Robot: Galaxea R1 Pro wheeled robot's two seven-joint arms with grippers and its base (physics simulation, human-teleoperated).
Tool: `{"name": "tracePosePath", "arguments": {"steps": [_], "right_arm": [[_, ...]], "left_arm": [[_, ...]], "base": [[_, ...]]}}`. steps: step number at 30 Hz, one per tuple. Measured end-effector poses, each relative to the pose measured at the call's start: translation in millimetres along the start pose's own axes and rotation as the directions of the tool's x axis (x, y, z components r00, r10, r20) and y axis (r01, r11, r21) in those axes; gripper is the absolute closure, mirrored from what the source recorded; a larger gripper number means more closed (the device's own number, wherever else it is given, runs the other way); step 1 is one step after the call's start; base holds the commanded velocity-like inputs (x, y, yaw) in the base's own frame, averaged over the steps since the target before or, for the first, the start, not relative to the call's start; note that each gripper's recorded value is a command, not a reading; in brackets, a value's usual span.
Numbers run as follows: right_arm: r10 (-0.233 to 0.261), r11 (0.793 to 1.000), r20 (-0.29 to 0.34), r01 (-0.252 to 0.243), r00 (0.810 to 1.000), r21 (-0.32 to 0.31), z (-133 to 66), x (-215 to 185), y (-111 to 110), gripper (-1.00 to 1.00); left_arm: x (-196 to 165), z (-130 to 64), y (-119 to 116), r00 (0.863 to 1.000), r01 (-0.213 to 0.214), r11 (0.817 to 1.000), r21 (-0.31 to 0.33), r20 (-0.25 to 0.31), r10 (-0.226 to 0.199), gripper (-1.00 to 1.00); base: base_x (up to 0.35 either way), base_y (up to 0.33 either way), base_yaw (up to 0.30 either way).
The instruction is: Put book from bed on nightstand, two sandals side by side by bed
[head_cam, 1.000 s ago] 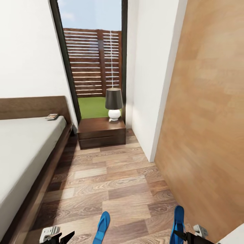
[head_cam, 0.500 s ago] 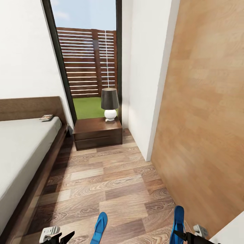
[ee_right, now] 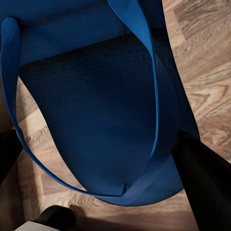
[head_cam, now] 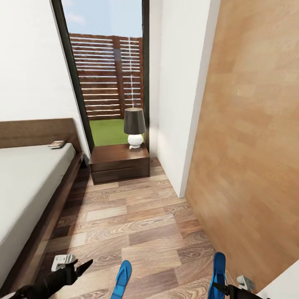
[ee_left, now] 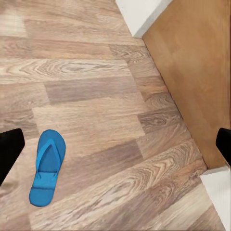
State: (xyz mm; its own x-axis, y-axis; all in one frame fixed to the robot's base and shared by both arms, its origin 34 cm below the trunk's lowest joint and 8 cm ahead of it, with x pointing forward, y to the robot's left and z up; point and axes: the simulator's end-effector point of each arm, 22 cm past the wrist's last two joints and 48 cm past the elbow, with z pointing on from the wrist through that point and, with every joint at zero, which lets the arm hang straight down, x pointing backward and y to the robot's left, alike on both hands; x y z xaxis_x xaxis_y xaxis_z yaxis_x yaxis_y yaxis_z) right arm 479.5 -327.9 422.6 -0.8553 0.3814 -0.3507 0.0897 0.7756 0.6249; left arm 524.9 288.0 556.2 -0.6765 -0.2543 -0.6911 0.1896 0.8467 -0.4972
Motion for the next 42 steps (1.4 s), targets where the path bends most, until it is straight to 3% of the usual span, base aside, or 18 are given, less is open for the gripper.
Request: {"name": "tracePosePath", "arguments": {"steps": [3, 6, 9, 14, 16, 18, 21, 26, 42], "right_arm": [[0.000, 1.000, 0.001, 0.000, 1.000, 0.000, 0.0, -0.2, 0.1, 1.00], [-0.001, 1.000, 0.000, 0.001, 1.000, 0.000, 0.0, 0.0, 0.0, 1.00], [-0.001, 1.000, -0.001, 0.001, 1.000, 0.001, 0.0, 0.1, -0.2, 1.00], [0.000, 1.000, -0.001, 0.000, 1.000, 0.000, 0.3, 0.6, 0.3, 1.00], [0.002, 1.000, -0.003, -0.002, 1.000, -0.002, 0.7, 1.5, 0.7, 1.00], [0.003, 1.000, -0.004, -0.003, 1.000, -0.002, 1.0, 2.0, 1.0, 1.00], [0.003, 1.000, -0.004, -0.003, 1.000, -0.002, 0.9, 2.1, 0.7, 1.00], [0.003, 1.000, -0.005, -0.003, 1.000, -0.002, 0.9, 2.1, 0.8, 1.00], [0.003, 1.000, -0.004, -0.003, 1.000, -0.003, 0.8, 2.1, 0.8, 1.00]], "left_arm": [[-45.7, 3.1, -3.6, 0.999, -0.039, 0.998, -0.046, 0.022, 0.040, -1.00], [-94.7, 9.8, 4.9, 0.998, -0.057, 0.986, -0.154, 0.028, 0.062, -1.00], [-125.7, 31.0, -2.1, 0.997, -0.065, 0.972, -0.224, 0.019, 0.071, -1.00], [-104.4, 81.8, -25.4, 0.987, -0.145, 0.945, -0.292, -0.111, 0.117, -1.00], [-80.3, 116.2, -37.6, 0.976, -0.162, 0.925, -0.342, -0.194, 0.099, -1.00], [-62.2, 128.2, -37.9, 0.968, -0.164, 0.915, -0.370, -0.240, 0.077, -1.00], [-38.2, 137.5, -36.1, 0.954, -0.175, 0.904, -0.391, -0.294, 0.057, -1.00], [-23.7, 141.2, -34.5, 0.944, -0.197, 0.896, -0.399, -0.324, 0.063, -1.00], [-16.4, 138.2, -29.7, 0.941, -0.191, 0.893, -0.408, -0.335, 0.048, -1.00]], "base": [[0.113, 0.000, 0.000], [0.115, 0.000, 0.000], [0.134, 0.000, 0.000], [0.175, 0.000, 0.000], [0.162, 0.000, 0.000], [0.092, 0.000, 0.000], [0.038, 0.000, 0.000], [0.007, 0.000, 0.000], [0.000, 0.000, 0.000]]}}
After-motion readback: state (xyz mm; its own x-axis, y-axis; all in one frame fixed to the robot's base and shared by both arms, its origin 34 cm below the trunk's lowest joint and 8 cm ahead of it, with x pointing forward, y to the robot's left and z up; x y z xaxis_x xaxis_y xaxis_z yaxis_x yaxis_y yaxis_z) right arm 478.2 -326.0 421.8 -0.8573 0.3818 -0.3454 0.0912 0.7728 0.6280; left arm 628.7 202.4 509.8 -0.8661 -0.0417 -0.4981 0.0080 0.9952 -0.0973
